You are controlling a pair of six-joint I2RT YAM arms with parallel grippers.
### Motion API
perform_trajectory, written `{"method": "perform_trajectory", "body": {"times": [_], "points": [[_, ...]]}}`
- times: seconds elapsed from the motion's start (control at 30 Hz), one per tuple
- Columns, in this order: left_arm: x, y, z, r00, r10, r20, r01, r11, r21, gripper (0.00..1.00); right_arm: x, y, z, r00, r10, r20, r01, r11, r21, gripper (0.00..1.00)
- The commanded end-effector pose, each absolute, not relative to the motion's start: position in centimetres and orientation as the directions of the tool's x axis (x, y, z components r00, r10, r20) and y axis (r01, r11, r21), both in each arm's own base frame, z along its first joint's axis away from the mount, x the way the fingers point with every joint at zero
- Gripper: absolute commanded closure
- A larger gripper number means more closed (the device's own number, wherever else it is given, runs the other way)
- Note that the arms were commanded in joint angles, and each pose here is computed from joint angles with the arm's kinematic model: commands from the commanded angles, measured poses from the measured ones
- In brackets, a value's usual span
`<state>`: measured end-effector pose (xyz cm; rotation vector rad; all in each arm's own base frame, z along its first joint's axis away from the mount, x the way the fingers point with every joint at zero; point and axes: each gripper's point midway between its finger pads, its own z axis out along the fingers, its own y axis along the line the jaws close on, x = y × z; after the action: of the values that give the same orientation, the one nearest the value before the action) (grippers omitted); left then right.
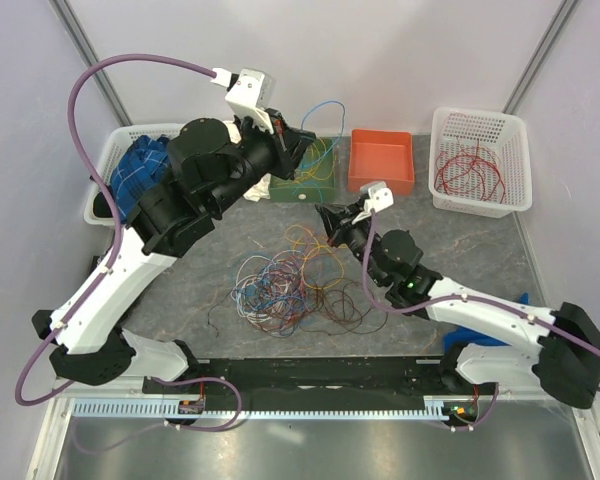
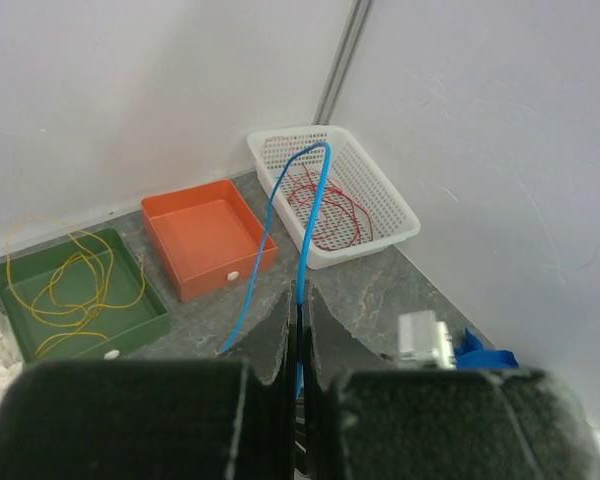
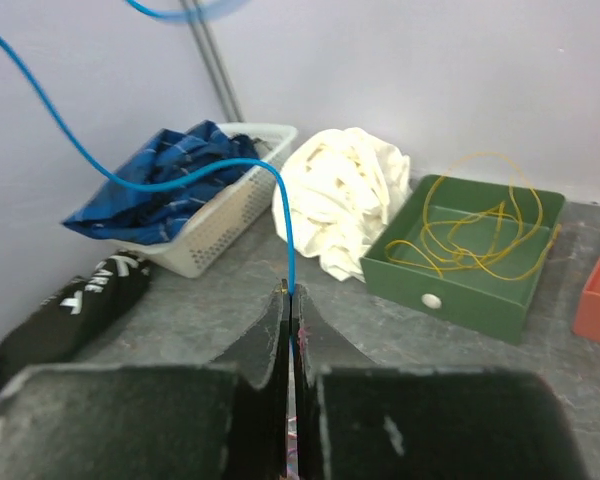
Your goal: Untangle the cables
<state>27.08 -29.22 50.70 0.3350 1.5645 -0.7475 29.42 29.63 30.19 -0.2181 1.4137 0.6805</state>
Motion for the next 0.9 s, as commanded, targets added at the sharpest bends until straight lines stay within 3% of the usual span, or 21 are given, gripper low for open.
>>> {"method": "perform_trajectory", "body": {"times": [0.0,0.13,0.27,0.47,0.57,0.6,0.67,0.7,0.87], "points": [[28.8,-27.8,50.2,-0.102,-0.171,-0.98,0.553,0.809,-0.198,0.98,26.3,29.6,37.6,0.009,0.409,-0.912,-0.647,0.698,0.307,1.0],[31.4,-27.4,47.2,-0.161,-0.157,-0.974,0.495,0.842,-0.217,0.98,23.9,28.8,40.4,-0.073,0.373,-0.925,-0.672,0.667,0.322,1.0],[34.7,-26.6,41.8,-0.29,-0.173,-0.941,0.417,0.862,-0.287,0.98,22.9,26.1,45.5,-0.051,0.398,-0.916,-0.647,0.686,0.334,1.0],[36.1,-25.9,35.9,-0.395,-0.211,-0.894,0.343,0.869,-0.356,0.78,23.9,22.9,49.1,0.03,0.359,-0.933,-0.539,0.792,0.287,1.0],[35.8,-25.6,34.2,-0.414,-0.219,-0.884,0.33,0.868,-0.37,0.49,24.8,21.9,49.9,0.068,0.338,-0.939,-0.48,0.836,0.266,1.0],[35.8,-25.5,34.0,-0.415,-0.227,-0.881,0.324,0.868,-0.376,0.29,24.9,21.6,50.6,0.085,0.335,-0.938,-0.469,0.844,0.259,1.0],[35.5,-25.2,33.2,-0.428,-0.24,-0.872,0.309,0.867,-0.39,0.14,25.5,21.2,51.1,0.102,0.323,-0.941,-0.43,0.867,0.251,1.0],[35.4,-25.1,33.2,-0.428,-0.246,-0.87,0.306,0.866,-0.395,0.01,25.5,20.7,52.4,0.124,0.337,-0.933,-0.419,0.87,0.259,1.0],[34.3,-23.7,31.8,-0.44,-0.305,-0.845,0.246,0.864,-0.44,0.0,26.1,19.8,56.9,0.201,0.342,-0.918,-0.372,0.893,0.252,1.0]]}}
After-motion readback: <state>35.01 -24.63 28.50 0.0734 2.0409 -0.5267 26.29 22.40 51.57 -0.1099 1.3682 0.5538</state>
